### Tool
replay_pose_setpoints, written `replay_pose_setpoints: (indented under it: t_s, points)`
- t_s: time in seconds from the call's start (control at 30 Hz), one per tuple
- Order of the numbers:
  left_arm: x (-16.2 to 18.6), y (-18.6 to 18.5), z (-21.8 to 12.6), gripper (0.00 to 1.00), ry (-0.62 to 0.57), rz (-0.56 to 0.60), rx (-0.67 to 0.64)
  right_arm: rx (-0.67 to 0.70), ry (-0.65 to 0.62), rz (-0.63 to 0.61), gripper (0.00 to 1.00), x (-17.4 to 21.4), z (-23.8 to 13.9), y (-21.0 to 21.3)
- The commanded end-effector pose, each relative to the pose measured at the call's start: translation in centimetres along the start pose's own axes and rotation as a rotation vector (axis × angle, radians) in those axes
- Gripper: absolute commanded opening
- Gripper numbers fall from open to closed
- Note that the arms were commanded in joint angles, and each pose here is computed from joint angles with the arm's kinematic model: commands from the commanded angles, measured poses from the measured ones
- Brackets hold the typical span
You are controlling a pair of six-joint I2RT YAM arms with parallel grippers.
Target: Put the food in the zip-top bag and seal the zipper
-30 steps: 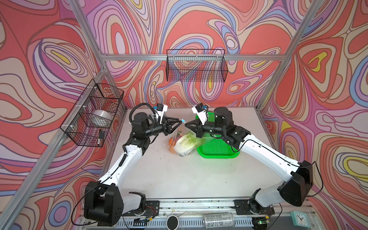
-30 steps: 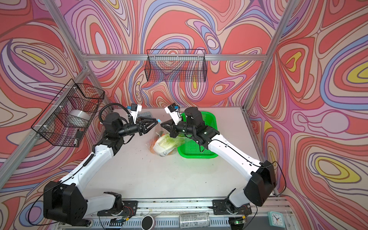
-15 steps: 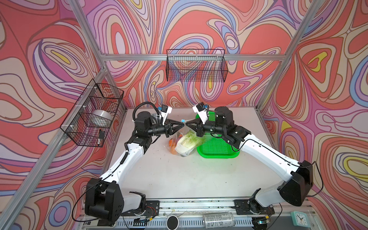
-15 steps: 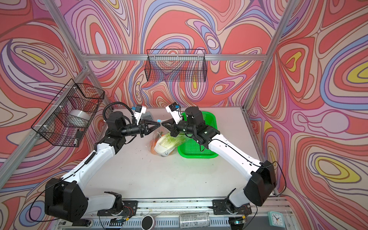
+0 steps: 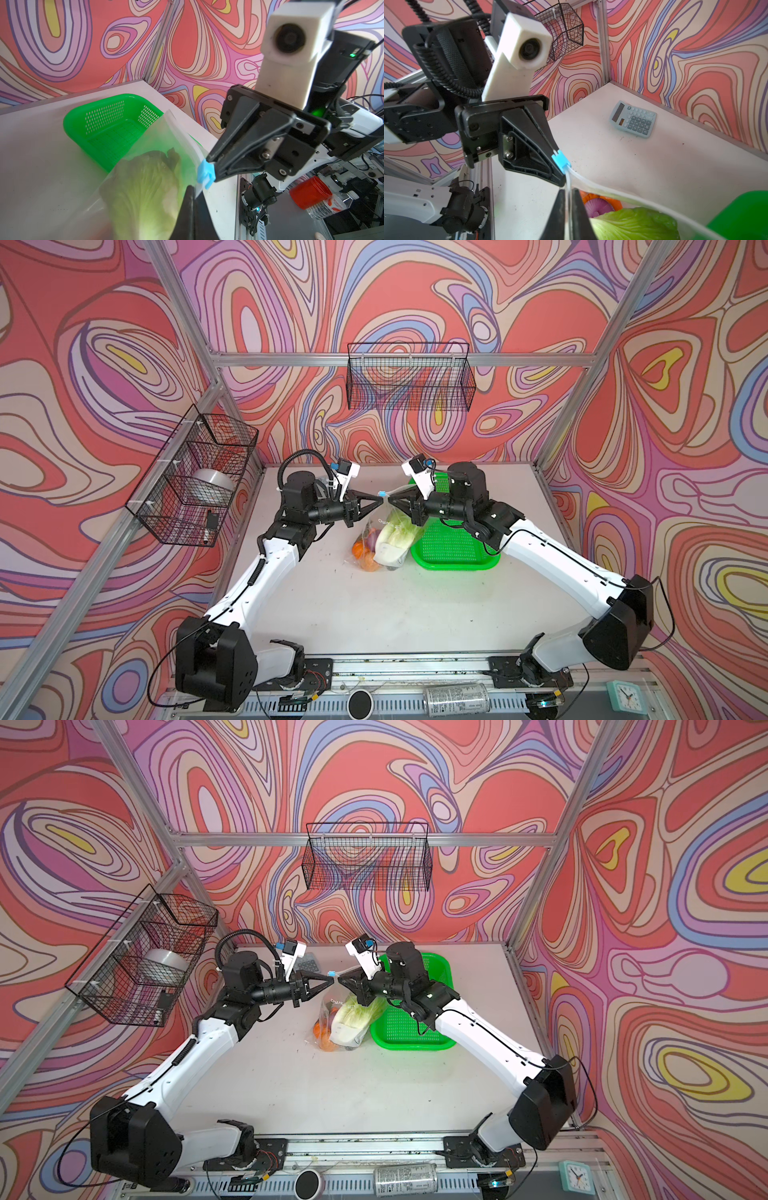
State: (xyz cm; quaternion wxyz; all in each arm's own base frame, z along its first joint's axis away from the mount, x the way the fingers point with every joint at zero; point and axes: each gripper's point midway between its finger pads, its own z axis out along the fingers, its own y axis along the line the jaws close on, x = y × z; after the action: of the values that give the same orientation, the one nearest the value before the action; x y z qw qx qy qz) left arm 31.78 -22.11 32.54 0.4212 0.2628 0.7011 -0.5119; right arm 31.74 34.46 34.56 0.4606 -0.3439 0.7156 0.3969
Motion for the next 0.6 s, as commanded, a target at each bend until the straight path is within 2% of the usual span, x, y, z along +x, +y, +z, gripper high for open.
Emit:
replay_pose_setpoints:
  t_s: [0.0, 0.03, 0.13, 0.33, 0.57]
  points:
    - [-1.7, -1.3, -0.6, 0.0, -0.013, 0.094, -0.009, -0.041, -0.025, -0.073, 0.39, -2.3, -1.6, 1.0]
    - [-1.7, -1.3, -0.6, 0.0, 0.0, 0.101, -0.011, -0.053, -0.023, -0.093, 0.45, -2.6, -1.9, 1.1]
    - [-1.5, -1.4, -0.5, 0.0, 0.034, 0.108, -0.009, -0.084, -0.017, -0.173, 0.49, -3.2, -2.2, 0.9]
    - [-1.5, -1.7, -0.5, 0.0, 0.041, 0.114, -0.002, -0.282, 0.007, -0.215, 0.48, -3.4, -1.4, 1.2]
    - [-1.2, -1.5, -0.5, 0.0, 0.049, 0.117, -0.008, -0.35, 0.011, -0.256, 0.48, -2.5, 0.4, 0.7]
